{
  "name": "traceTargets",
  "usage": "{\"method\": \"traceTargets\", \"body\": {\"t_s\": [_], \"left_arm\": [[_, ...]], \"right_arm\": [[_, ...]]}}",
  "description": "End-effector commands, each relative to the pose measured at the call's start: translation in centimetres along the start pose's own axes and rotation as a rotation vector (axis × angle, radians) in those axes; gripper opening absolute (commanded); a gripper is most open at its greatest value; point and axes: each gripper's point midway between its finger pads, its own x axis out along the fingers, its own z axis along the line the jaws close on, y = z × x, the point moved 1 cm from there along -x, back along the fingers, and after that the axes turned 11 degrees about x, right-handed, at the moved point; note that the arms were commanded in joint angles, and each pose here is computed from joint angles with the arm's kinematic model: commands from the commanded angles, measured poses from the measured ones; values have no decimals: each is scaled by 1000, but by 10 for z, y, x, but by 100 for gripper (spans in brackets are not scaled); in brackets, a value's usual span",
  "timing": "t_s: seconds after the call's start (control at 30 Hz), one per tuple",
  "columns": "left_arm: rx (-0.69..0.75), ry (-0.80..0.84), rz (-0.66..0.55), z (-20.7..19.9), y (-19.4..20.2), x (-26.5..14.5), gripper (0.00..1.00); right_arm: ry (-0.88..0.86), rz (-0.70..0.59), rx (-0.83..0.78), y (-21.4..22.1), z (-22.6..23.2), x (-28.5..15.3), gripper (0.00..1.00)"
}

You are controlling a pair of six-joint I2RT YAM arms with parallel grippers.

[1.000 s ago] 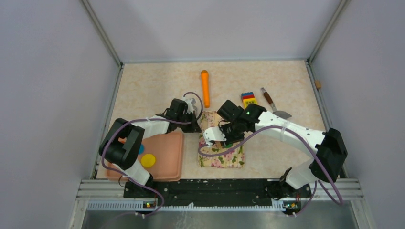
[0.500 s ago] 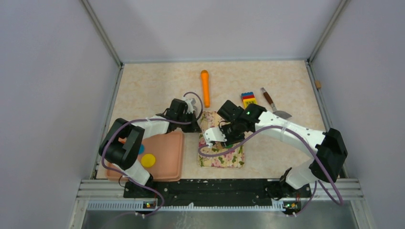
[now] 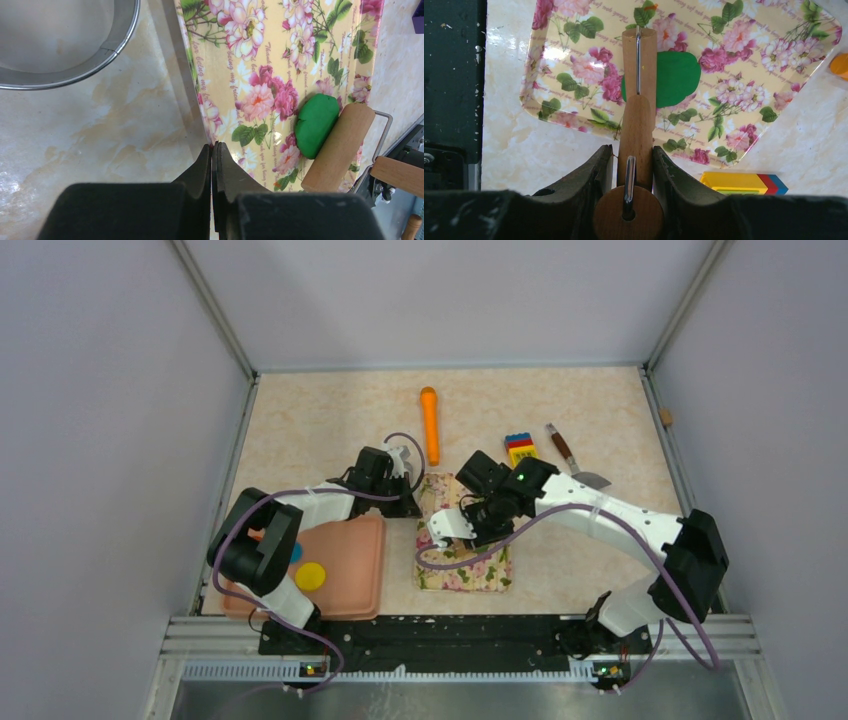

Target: Roll out the dumpling wrappers from the dough

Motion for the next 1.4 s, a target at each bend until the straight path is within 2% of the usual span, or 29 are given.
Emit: {"method": "traceTargets", "body": {"t_s": [0.0,0.5,0.63,0.7,0.73,0.77,0.8,0.83,0.9,0.97,1.1,1.2,1.3,1.37], "left_arm": [[32,-102,-18,21,-2,1,0],[28,-102,-13,22,-1,2,0],[41,-79,-30,15,-8,0,0],[55,-58,-50,8,-19,-6,0],[69,-42,-60,2,-26,-10,11],[90,-23,-69,-4,-33,-14,30],[120,1,-76,-12,-42,-22,44],[142,12,-90,-19,-51,-29,54],[184,30,-164,-32,-73,-47,61],[266,42,-239,-45,-93,-66,62],[492,63,-371,-69,-113,-99,63],[806,65,-450,-98,-108,-116,65],[1180,156,-485,-143,-85,-121,68],[1354,254,-531,-173,-71,-121,68]], "right_arm": [[-483,123,181,31,107,5,0],[-502,119,186,30,112,5,0],[-408,96,185,24,93,-4,0],[-369,25,244,11,77,-21,0],[-354,-25,291,4,68,-32,0],[-336,-74,363,1,57,-43,0],[-326,-128,423,-4,48,-55,0],[-324,-169,477,-6,42,-64,0],[-309,-244,587,-6,30,-79,0],[-295,-317,696,-4,21,-87,0],[-252,-462,1015,3,-10,-94,0],[-226,-538,1248,13,-35,-96,0],[-226,-597,1378,16,-51,-95,0],[-246,-612,1459,16,-54,-93,0]]}}
